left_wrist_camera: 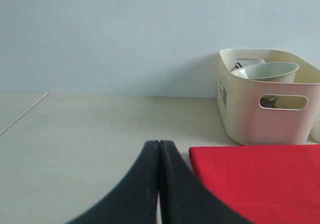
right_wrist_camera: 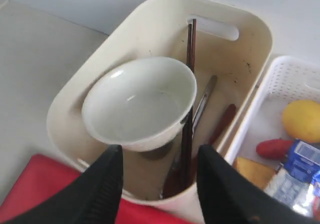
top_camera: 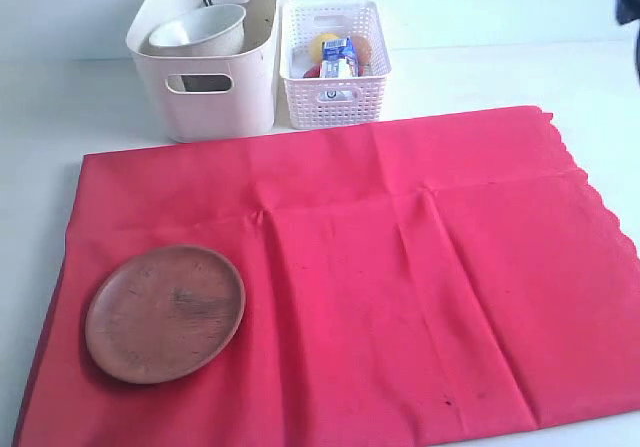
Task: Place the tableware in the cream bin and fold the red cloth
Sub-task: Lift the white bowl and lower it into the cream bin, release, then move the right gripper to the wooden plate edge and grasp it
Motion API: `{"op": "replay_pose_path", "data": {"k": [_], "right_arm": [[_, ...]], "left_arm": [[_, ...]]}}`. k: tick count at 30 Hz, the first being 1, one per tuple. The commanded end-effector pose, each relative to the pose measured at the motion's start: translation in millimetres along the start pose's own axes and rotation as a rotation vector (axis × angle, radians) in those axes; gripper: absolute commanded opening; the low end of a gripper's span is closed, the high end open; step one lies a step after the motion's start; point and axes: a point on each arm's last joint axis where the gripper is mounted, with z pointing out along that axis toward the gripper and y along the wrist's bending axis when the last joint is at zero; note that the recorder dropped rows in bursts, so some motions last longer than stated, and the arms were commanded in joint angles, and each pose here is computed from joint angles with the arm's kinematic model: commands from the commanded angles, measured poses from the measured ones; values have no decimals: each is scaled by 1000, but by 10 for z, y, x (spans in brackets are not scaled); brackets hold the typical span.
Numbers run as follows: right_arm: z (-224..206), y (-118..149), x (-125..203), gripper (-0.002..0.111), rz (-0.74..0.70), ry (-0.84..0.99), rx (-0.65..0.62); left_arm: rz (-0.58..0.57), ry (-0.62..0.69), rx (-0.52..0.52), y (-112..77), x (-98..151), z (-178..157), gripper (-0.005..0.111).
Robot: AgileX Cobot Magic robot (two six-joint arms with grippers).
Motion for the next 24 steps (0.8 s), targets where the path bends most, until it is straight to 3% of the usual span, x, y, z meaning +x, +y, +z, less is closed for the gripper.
{"op": "replay_pose_path", "data": {"k": [1, 4, 9, 13, 19, 24], "right_arm": [[-366, 33, -46, 46, -87, 107, 16], [-480, 58, 2, 40, -136, 195, 8], [-529, 88, 118, 16, -164, 329, -13], [-556, 164, 181, 0, -185, 396, -109], [-535, 361, 380, 0, -177, 434, -372], [-447, 377, 789, 0, -185, 504, -395]], "left_arm": [[-5, -7, -2, 1, -6, -2, 0], [-5, -7, -2, 1, -6, -2, 0], [-5, -7, -2, 1, -6, -2, 0], [-5, -7, -2, 1, -6, -2, 0], [-5, -7, -2, 1, -6, -2, 0], [-5, -7, -2, 1, -6, -2, 0]]}}
